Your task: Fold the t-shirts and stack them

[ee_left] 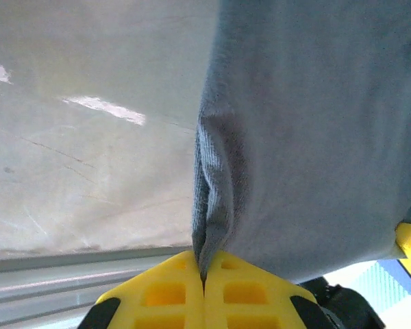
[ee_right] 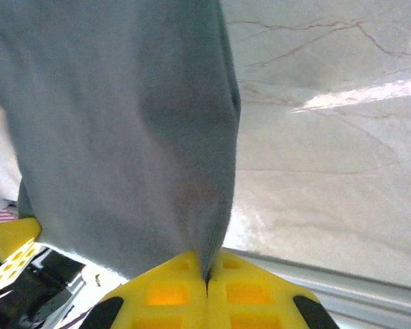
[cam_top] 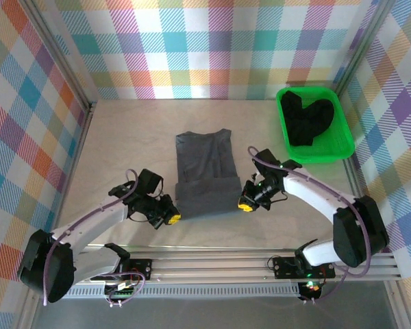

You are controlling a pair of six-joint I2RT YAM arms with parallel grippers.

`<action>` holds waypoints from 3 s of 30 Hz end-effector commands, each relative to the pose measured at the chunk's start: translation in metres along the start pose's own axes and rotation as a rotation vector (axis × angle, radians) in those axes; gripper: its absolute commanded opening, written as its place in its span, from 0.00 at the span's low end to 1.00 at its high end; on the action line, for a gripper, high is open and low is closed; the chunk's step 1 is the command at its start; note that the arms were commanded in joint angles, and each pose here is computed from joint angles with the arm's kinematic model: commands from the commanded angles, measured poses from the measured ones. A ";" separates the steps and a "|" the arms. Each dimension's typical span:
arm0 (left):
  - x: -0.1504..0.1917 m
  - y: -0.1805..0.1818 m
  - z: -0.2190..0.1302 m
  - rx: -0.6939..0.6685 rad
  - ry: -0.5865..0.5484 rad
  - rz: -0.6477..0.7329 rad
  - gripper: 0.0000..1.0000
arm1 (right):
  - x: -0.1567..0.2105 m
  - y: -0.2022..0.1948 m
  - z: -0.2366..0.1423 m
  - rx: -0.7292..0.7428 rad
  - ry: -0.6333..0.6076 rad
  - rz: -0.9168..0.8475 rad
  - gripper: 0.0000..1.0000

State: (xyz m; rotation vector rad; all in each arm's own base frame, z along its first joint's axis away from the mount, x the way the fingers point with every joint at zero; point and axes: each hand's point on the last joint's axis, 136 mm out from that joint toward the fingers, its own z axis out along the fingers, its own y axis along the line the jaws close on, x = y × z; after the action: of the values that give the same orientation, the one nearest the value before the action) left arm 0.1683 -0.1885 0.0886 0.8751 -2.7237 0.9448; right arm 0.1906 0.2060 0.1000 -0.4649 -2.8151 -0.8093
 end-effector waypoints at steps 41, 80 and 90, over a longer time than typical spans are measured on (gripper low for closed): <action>-0.090 -0.248 0.095 0.410 -0.354 -0.247 0.71 | -0.134 0.079 -0.111 -0.420 -0.553 -0.150 0.61; -0.416 -0.039 -0.043 0.017 -0.442 0.011 0.00 | -0.085 0.064 -0.126 -0.496 -0.496 -0.219 0.58; -0.449 -0.035 -0.053 -0.034 -0.492 0.056 0.03 | -0.090 0.071 -0.131 -0.495 -0.493 -0.213 0.58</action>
State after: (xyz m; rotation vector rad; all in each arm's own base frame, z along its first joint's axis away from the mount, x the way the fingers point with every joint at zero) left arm 0.5655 0.0303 0.0335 1.2037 -3.1827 0.8825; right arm 0.3032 0.1667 0.2015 -0.5531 -3.1031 -1.5814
